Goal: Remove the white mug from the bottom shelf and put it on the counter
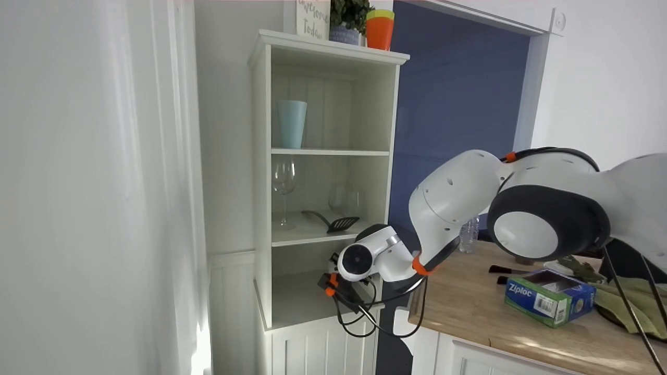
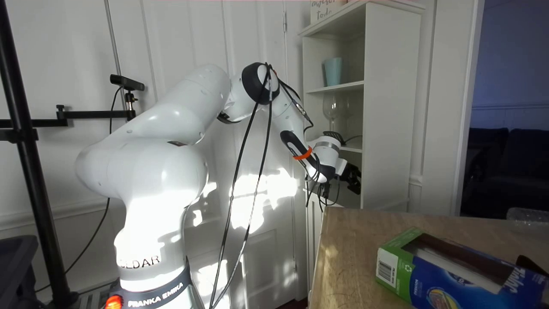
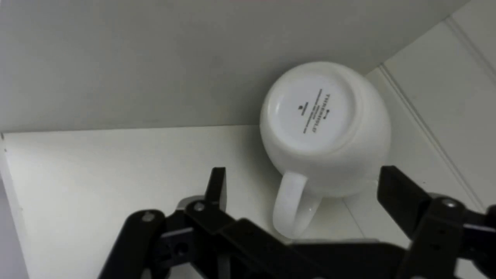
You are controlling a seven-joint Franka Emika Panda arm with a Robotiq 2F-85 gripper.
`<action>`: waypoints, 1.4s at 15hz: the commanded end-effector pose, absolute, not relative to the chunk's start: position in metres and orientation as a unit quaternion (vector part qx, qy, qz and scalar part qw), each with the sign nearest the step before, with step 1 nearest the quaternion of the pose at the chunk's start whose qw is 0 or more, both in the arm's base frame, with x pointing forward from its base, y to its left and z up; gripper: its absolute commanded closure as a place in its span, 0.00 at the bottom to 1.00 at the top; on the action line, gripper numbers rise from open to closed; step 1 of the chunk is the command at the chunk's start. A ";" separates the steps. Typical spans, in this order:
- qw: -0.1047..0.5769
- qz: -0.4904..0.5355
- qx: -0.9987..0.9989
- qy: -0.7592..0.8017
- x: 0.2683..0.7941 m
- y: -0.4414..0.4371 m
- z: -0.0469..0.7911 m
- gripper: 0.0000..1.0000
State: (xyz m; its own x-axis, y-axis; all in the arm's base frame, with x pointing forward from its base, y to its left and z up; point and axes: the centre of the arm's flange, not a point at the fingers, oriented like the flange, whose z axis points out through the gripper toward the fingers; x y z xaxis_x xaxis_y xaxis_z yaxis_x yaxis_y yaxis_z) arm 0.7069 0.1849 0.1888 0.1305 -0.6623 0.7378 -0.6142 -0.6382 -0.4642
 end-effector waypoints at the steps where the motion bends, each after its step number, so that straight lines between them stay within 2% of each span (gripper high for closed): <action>1: 0.035 -0.505 -0.738 0.446 0.696 0.173 0.163 0.00; 21: 0.037 -0.499 -0.718 0.484 0.698 0.175 0.179 0.00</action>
State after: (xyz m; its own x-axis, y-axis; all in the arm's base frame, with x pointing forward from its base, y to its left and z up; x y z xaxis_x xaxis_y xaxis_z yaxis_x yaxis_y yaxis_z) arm 0.7170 0.1734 0.1787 0.0651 -0.7084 0.7028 -0.6569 -0.5606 -0.5043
